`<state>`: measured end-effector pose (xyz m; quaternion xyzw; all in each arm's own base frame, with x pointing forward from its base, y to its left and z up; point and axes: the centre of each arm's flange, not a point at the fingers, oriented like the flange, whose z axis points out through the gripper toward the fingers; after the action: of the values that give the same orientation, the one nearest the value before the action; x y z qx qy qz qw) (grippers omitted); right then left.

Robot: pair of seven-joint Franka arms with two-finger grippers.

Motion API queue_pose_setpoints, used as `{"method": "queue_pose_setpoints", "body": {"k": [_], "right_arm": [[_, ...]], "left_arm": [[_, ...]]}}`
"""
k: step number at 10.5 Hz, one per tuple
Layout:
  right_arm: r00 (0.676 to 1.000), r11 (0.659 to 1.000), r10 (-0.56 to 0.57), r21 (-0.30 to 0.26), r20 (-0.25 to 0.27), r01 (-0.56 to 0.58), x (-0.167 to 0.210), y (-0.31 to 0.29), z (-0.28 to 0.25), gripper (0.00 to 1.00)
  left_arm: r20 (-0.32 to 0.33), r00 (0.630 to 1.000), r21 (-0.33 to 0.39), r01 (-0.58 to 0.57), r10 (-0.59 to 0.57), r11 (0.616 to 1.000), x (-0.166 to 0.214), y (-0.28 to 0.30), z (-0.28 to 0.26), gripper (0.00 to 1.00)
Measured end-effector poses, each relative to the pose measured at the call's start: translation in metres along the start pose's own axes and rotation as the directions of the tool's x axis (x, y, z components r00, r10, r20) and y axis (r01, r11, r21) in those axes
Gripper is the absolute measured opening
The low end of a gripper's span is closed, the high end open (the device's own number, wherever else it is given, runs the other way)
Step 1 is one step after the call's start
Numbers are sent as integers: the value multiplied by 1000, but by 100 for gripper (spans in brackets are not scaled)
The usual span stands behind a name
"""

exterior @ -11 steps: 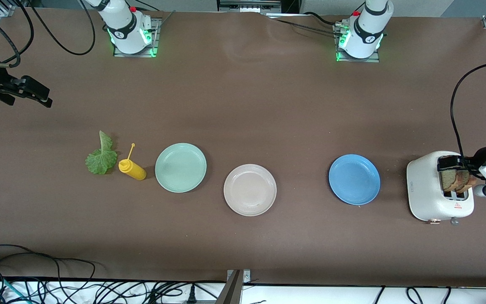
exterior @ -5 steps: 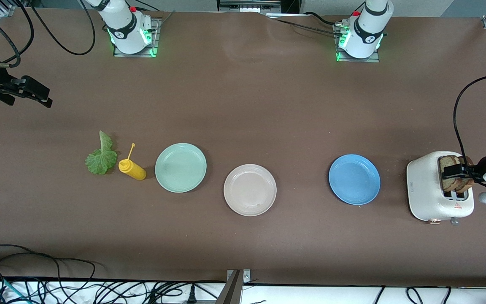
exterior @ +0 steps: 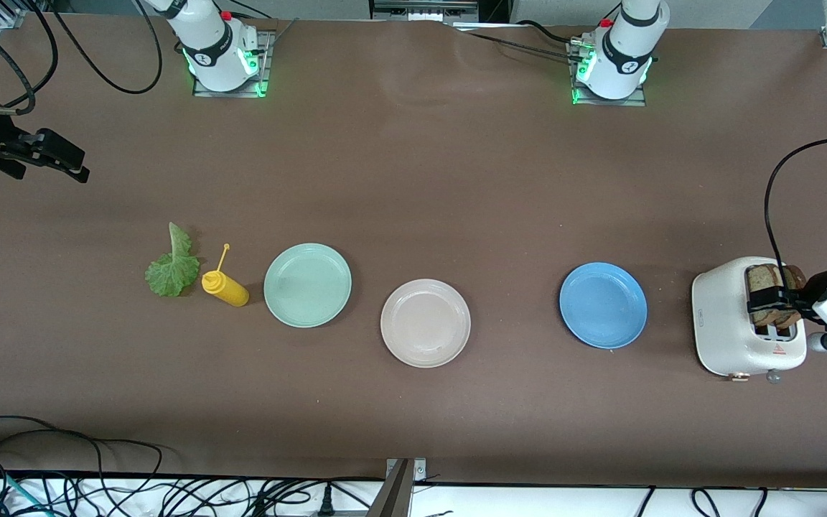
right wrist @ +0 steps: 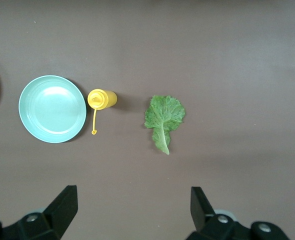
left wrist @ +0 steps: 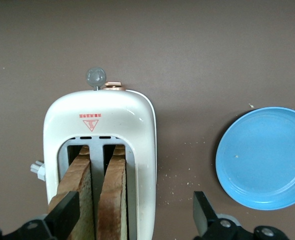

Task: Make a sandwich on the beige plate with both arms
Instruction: 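Reach the left gripper down and grasp a bread slice in the toaster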

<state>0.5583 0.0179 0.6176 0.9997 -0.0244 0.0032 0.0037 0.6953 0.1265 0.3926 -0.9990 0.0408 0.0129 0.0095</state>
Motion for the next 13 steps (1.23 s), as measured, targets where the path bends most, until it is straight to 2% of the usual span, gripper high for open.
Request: {"method": "queue_pose_setpoints", "body": {"k": [5,7,8,9,10,11,12,13], "right_arm": [[1000,1000,-11,0,0,11,-1,-6,0,100],[1000,1000,-16,0,0,16,-1,-9,0,100],[1000,1000,-15,0,0,15,-1,-9,0,100],[1000,1000,-15,0,0,15,-1,-9,0,100],[1000,1000,-15,0,0,15,-1,-9,0,100],[1000,1000,-15,0,-1,15,-1,-9,0,100],[1000,1000,-15,0,-1,15,-1,-9,0,100],[1000,1000,-15,0,-1,15,-1,-9,0,100]], "left_arm": [[-30,1000,7,5,-4,1000,-10,0,25,100],[-31,999,7,7,-7,1000,-16,-1,31,96],[-31,999,6,8,-7,1000,-17,-2,30,89],[-31,999,6,9,-9,1000,-18,-3,29,78],[-32,999,6,12,-12,1000,-20,-6,29,76],[-35,999,7,13,-12,1000,-22,-11,26,68],[-37,999,8,5,-5,1000,-25,-16,23,50],[-37,999,8,-4,5,1000,-28,-19,21,38]]}}
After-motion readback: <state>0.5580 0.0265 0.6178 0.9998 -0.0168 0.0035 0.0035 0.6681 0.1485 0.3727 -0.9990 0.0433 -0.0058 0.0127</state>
